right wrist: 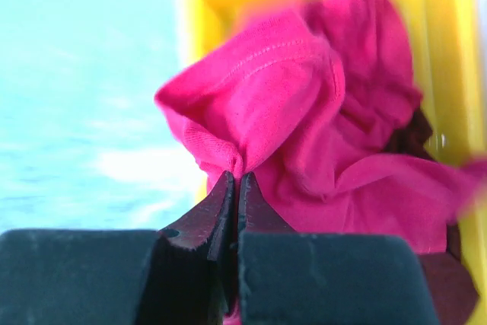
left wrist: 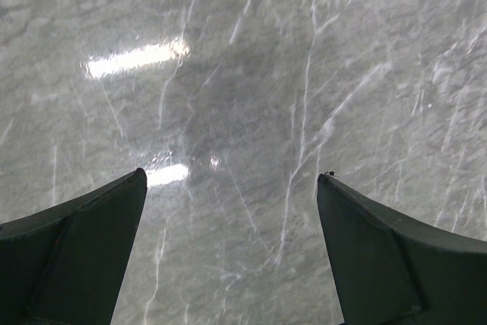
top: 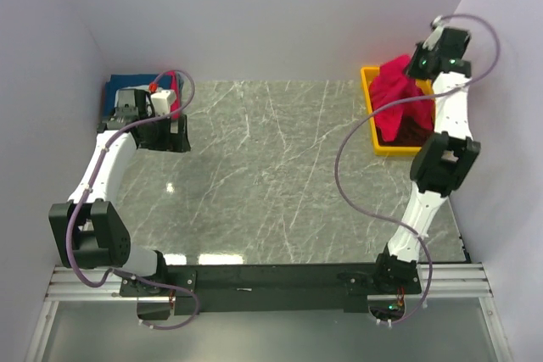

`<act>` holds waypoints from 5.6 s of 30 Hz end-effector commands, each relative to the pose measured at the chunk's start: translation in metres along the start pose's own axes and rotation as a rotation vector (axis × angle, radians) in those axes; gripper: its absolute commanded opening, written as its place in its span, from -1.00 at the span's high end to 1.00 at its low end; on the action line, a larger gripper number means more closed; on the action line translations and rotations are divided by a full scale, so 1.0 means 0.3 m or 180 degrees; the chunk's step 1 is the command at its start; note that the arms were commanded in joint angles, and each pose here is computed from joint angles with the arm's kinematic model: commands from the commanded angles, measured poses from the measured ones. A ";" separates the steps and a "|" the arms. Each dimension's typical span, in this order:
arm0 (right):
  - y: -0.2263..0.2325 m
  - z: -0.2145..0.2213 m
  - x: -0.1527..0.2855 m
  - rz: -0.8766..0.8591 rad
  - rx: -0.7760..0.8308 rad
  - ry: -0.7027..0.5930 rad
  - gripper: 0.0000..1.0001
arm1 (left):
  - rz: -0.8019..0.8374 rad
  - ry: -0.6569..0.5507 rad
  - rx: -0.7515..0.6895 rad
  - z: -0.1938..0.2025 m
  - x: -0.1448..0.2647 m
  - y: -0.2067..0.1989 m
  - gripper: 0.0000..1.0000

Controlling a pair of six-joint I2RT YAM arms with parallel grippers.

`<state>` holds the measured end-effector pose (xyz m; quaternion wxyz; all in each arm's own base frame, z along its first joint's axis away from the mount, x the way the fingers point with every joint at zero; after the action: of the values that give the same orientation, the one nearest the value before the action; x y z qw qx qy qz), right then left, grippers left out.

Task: Fold and stack the t-shirts
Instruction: Grab the tshirt from the pile, then move the tshirt to the center of the board, then flatten the tshirt out

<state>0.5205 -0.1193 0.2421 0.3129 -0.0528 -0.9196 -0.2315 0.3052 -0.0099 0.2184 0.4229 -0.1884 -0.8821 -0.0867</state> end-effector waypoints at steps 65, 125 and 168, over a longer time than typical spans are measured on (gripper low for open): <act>0.417 0.939 0.127 -0.0749 0.1695 0.2342 -0.45 | 0.1094 0.0351 -0.2297 0.252 -0.183 -0.553 -0.51; 0.183 0.791 0.383 -0.0863 0.0835 0.2338 1.00 | 0.1197 0.0140 -0.1240 0.103 -0.102 -0.263 0.99; 0.284 0.887 0.238 -0.0747 0.0590 0.2498 1.00 | 0.2242 -0.0208 -0.3370 -0.079 -0.370 -0.835 -0.14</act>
<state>0.3366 0.0765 0.1284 0.6236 0.1753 -0.7401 -0.1807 0.2657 -0.2564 0.1256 0.3050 -0.6634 -0.5918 -0.3416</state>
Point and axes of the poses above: each gripper's point midway between its finger pads, its own x axis back along the fingers, its own y axis along the line the jaws close on, z = x × y, the point moved 7 cm from there along x, back along the fingers, and after that the axes turned 15 degrees about -x, right-handed, at the moved point
